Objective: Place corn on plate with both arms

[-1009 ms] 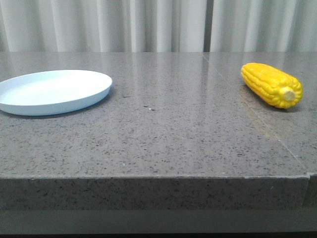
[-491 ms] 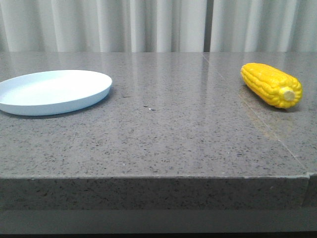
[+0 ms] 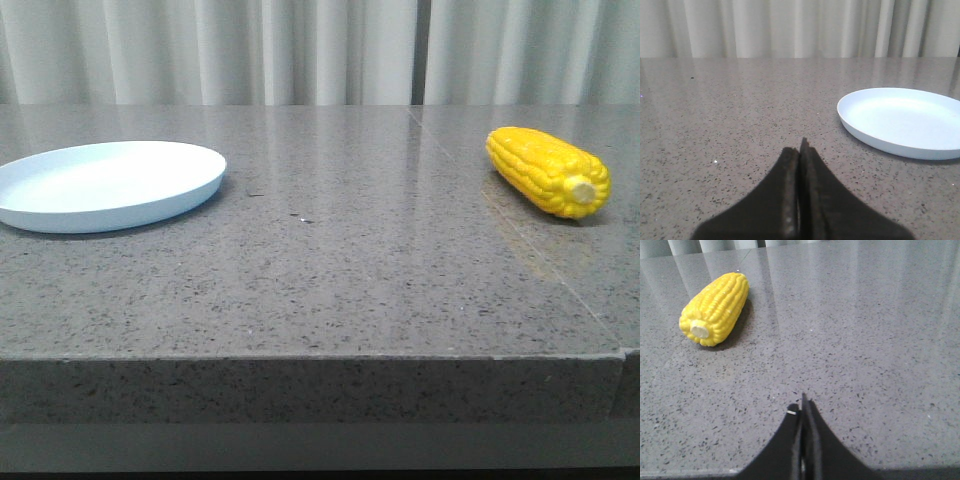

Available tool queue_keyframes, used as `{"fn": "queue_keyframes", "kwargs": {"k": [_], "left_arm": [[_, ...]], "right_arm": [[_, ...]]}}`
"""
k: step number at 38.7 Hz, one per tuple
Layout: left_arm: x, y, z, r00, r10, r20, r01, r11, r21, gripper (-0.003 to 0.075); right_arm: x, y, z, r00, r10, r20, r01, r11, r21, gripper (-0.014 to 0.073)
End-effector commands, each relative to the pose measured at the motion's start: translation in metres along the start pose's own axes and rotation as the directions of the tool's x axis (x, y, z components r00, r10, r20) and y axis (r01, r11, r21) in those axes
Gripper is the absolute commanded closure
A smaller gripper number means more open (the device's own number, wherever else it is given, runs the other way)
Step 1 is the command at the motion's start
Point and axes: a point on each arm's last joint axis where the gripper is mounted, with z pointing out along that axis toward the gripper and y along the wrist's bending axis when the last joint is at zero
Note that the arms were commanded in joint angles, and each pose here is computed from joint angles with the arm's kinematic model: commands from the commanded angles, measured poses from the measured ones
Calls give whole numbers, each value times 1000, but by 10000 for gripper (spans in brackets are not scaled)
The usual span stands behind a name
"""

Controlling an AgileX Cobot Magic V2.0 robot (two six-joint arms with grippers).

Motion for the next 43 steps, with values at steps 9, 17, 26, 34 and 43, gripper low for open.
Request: {"fn": "queue_keyframes", "kwargs": {"k": [9,17,26,34,43], "left_arm": [[-8,0,-1,989,-13,150,12,1000,5,741],[-51,0,-12,932,-13,361,12,1000,7,741],[-116,2,-22,932,-13,361,13,1000,1,741],[-148,4,9,994,-14,113,14,1000,-4,741],[-154,5,33,998,31,48,-30,999,-13,741]], "right_arm": [[-24,2,-5,979,-5,204,6,1000,-4,628],[-58,7,-19,959,-5,284,11,1000,-19,661],[-112,18,-37,962,-9,273,19,999,-35,661],[-151,23,-14,987,-10,163,14,1000,-24,661],[-166,24,13,996,-8,90,9,1000,-12,661]]}}
